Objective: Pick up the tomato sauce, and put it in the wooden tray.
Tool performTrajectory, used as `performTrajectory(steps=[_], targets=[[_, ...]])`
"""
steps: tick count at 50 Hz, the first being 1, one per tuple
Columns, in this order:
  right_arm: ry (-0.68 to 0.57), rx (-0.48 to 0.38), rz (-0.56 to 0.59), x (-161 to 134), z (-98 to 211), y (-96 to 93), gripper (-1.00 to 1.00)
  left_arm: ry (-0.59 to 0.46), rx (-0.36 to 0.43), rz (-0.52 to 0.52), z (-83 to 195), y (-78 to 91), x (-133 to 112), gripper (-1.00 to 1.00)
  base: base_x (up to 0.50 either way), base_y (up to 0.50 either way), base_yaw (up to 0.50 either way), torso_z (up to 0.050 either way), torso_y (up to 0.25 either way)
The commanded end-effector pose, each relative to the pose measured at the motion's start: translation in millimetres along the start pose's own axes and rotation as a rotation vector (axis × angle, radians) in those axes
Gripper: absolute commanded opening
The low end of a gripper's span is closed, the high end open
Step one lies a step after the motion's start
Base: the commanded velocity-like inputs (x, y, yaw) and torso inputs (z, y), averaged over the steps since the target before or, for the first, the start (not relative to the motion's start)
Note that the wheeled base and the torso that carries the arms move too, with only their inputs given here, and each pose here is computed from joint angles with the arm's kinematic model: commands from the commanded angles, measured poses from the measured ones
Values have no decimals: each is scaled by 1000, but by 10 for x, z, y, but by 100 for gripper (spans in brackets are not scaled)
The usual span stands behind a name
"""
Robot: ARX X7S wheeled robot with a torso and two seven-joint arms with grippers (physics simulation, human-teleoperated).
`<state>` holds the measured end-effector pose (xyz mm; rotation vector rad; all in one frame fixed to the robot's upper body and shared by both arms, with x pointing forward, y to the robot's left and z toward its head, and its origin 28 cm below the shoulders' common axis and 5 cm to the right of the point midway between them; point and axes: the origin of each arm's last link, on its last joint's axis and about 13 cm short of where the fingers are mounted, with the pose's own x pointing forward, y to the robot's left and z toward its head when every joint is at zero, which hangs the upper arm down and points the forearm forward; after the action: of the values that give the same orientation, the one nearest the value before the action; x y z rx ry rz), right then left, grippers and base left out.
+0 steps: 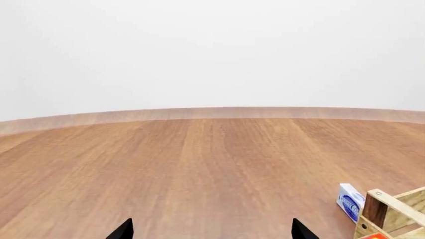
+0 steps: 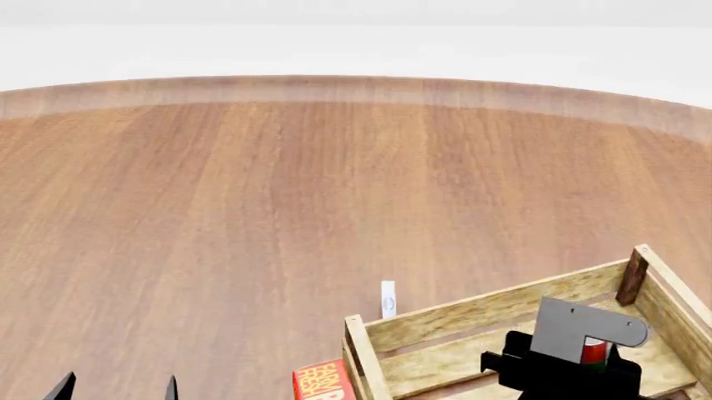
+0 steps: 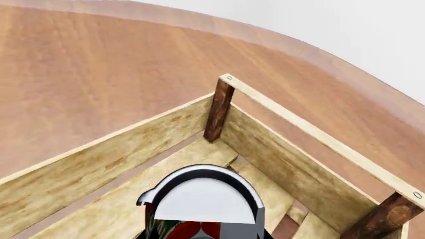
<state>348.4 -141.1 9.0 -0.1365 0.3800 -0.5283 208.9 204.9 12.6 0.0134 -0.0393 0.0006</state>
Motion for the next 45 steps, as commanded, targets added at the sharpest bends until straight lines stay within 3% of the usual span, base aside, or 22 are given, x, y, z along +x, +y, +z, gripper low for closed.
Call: performTrajectory(steps=[1, 29, 30, 45], targets=[[26, -46, 19, 3, 8, -9, -100, 0, 0, 0, -5, 1, 4, 100, 0, 0, 0, 0, 10], [31, -48, 27, 2, 11, -6, -100, 0, 0, 0, -3, 2, 1, 100, 0, 0, 0, 0, 0], [31, -47, 26, 3, 12, -7, 100, 0, 0, 0, -3, 2, 2, 100, 0, 0, 0, 0, 0], [28, -49, 29, 4, 13, -8, 100, -1, -1, 0, -3, 2, 2, 100, 0, 0, 0, 0, 0]])
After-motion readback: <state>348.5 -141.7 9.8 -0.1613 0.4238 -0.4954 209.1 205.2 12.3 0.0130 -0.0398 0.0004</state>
